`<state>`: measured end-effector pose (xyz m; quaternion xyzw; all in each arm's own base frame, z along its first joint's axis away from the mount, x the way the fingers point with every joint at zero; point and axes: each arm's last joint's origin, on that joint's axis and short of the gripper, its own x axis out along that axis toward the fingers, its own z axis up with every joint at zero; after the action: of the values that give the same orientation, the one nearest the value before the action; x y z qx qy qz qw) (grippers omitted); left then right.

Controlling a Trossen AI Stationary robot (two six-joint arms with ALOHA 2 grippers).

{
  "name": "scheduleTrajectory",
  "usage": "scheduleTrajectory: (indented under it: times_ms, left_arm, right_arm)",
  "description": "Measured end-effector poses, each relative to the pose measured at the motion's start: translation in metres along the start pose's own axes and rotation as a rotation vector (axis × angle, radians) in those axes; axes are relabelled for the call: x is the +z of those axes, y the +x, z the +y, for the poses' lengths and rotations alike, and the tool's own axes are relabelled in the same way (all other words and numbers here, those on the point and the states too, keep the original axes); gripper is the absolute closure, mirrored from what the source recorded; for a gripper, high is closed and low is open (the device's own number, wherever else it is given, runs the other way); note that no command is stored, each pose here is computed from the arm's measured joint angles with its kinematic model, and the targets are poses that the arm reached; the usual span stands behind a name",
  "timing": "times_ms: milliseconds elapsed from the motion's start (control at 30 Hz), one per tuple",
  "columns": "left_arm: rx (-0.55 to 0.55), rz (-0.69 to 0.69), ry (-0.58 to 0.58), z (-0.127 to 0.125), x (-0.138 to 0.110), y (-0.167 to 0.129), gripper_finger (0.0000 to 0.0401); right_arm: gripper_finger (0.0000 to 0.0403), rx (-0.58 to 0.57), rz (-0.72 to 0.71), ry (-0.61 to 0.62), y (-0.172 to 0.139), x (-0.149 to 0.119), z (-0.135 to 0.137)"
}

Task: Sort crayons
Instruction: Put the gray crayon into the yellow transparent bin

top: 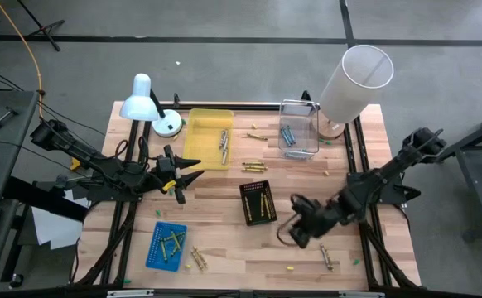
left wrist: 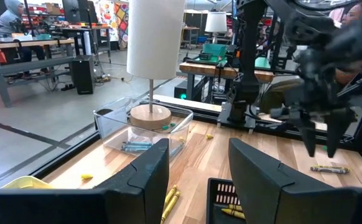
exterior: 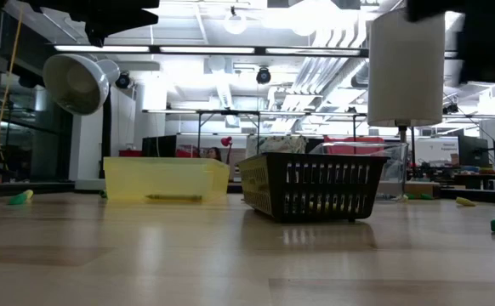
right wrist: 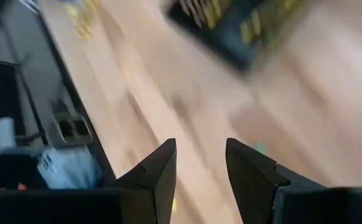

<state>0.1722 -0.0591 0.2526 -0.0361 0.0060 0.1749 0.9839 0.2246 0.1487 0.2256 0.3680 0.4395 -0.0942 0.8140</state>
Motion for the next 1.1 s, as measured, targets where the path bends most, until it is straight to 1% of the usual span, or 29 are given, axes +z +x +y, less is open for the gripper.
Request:
scheduleTrajectory:
  times_ms: [67, 200, 267, 333, 400, 567, 767, 933, 1100]
  left_arm:
    - [0.000, 0.000, 0.000, 0.000, 0.000, 0.000, 0.0247]
    - [0.000, 0.000, 0.000, 0.000, 0.000, 0.000, 0.0247]
    - [0.000, 0.000, 0.000, 0.000, 0.000, 0.000, 0.0247]
    - [0.000, 0.000, 0.000, 0.000, 0.000, 0.000, 0.0247]
    - [0.000, 0.000, 0.000, 0.000, 0.000, 0.000, 0.0247]
    - [0.000, 0.000, 0.000, 0.000, 0.000, 0.000, 0.0247]
    - [0.000, 0.000, 0.000, 0.000, 0.000, 0.000, 0.0247]
    - [0.000, 0.000, 0.001, 0.000, 0.000, 0.000, 0.0247]
    - [0.000, 0.000, 0.000, 0.000, 0.000, 0.000, 0.0247]
  right_arm:
    - [0.0269, -0.041, 0.091, 0.075, 0.003, -0.018, 0.000]
    - [0.0269, -0.093, 0.310, 0.291, 0.011, -0.053, 0.004]
    - [0.0269, -0.144, 0.411, 0.396, 0.015, -0.068, 0.005]
    - [0.0269, -0.195, 0.460, 0.471, 0.018, -0.079, 0.005]
    - [0.0269, -0.232, 0.467, 0.526, 0.021, -0.086, 0.004]
    - [0.0269, -0.328, 0.424, 0.595, 0.031, -0.098, -0.002]
    - [0.0269, -0.397, 0.443, 0.604, 0.041, -0.103, -0.007]
    - [0.0269, -0.429, 0.434, 0.600, 0.040, -0.103, -0.010]
    - [0.0269, -0.419, 0.389, 0.604, 0.041, -0.102, -0.010]
